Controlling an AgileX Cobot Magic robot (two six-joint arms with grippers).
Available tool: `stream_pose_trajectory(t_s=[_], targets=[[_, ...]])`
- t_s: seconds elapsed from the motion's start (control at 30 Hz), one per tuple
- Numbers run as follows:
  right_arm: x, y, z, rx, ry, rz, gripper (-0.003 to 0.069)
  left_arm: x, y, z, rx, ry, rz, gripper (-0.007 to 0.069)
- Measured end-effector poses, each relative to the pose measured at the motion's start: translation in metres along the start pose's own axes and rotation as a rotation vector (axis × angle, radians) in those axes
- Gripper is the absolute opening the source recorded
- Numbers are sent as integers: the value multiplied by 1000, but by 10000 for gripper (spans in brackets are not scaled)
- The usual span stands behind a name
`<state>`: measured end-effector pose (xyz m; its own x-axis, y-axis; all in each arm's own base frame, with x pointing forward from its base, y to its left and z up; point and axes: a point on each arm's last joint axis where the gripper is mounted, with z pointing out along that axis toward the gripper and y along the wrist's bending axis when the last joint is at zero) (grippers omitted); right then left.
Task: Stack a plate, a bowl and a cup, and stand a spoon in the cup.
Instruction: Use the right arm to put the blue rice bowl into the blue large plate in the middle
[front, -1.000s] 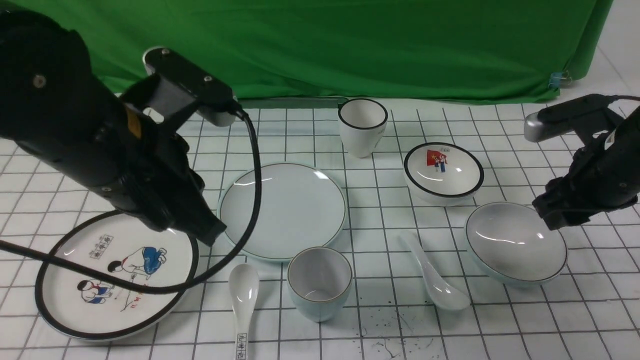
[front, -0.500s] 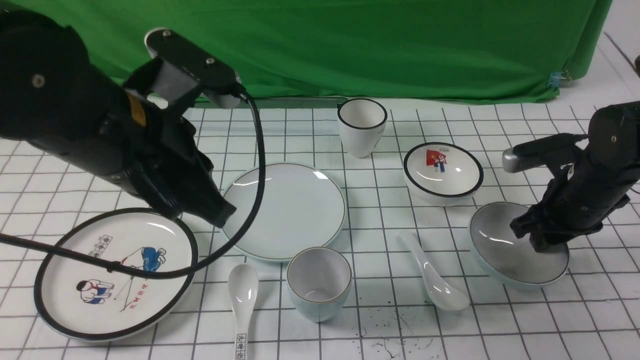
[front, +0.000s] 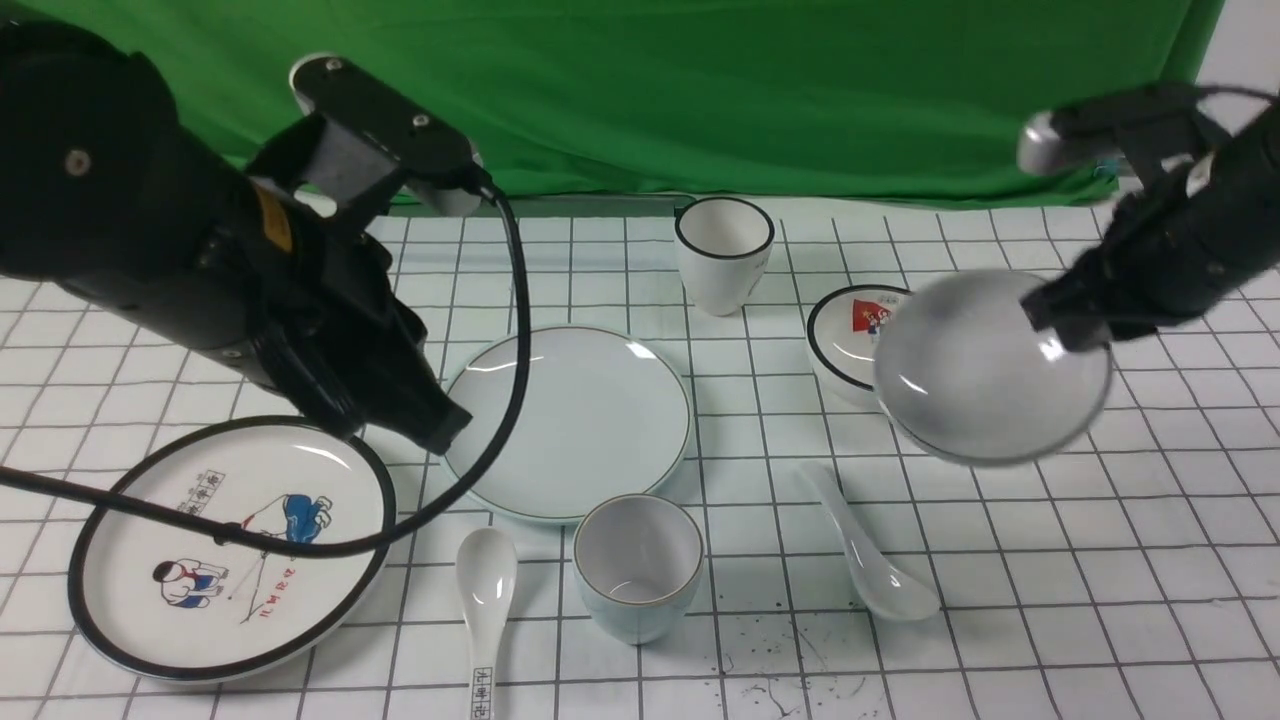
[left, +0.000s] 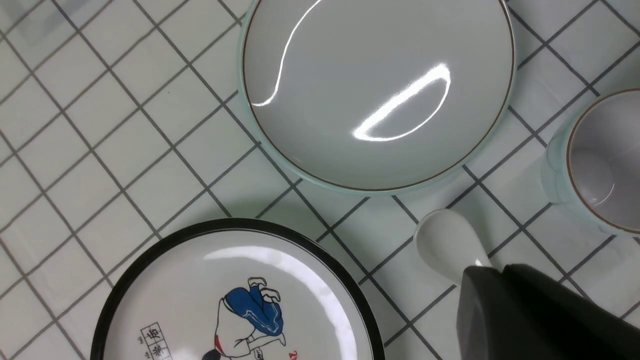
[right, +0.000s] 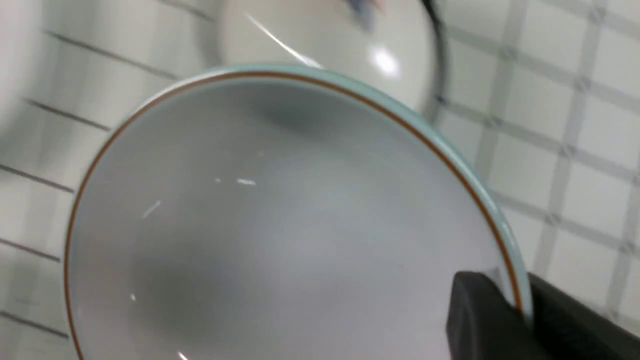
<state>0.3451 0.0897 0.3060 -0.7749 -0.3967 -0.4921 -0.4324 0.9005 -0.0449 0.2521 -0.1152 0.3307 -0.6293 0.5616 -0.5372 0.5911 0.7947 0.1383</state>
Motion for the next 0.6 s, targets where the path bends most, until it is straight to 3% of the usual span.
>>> stream_pose_trajectory(t_s=[0.13, 0.17, 0.27, 0.6], targets=[[-35, 45, -7, -103, -100, -98, 71, 0, 0, 0, -5, 0, 4, -29], [-36, 45, -8, -104, -107, -98, 71, 0, 0, 0, -5, 0, 4, -29], [-62, 80, 12, -162, -123, -164, 71, 6, 10, -4, -65, 36, -48, -29], [-92, 125, 91, -276, -95, -163, 71, 39, 48, -55, -233, -109, -261, -29]])
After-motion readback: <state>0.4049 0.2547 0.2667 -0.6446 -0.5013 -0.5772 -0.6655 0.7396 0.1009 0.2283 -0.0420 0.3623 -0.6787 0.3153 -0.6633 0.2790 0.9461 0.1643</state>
